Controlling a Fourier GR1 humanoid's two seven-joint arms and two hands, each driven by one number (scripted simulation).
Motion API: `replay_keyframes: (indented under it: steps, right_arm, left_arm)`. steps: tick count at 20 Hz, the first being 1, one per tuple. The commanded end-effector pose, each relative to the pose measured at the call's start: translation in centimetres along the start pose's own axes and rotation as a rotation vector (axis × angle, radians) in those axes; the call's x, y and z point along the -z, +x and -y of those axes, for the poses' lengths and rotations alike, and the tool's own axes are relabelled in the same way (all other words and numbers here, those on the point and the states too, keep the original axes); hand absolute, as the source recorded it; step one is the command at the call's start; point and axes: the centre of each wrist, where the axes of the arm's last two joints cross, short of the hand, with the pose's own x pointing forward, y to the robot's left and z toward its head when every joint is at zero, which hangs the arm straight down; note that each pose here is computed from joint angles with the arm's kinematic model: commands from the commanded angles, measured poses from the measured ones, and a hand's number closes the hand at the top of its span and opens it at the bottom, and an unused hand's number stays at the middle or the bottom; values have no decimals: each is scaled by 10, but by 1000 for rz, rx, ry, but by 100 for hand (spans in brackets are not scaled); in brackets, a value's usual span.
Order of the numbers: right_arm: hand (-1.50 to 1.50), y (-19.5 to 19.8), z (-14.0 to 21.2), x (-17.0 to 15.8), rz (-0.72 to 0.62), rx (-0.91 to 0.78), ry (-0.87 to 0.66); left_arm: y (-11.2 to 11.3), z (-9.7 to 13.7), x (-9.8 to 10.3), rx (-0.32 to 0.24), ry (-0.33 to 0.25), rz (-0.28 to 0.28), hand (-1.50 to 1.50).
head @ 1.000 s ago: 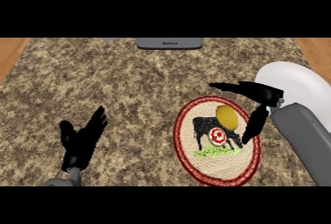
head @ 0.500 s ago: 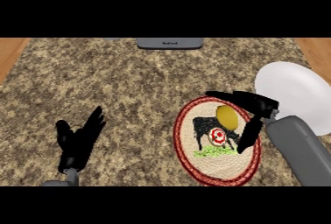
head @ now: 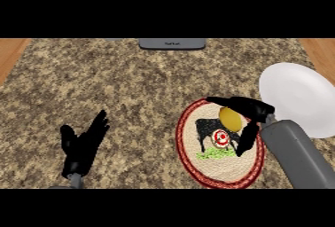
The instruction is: Pick the cupcake from the placemat and place it in the plate
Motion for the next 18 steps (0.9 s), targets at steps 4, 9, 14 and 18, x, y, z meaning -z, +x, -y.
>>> replay_keyframes:
  steps: [4,9,14,18]
  right_arm:
    - [-150,-6,-28,20,-1,-31,54]
    - [150,-5,-17,22,65,-149,67]
    - [150,-3,-37,31,72,-173,14]
    - [150,-14,-38,15,124,-168,-126]
  left_arm:
    - [-2,-15,6,-3,-7,2,0]
    - [-5,-3,11,0,5,-2,0]
    - [-13,-2,-9,2,7,3,0]
    - [-2,-5,9,10,16,0,0]
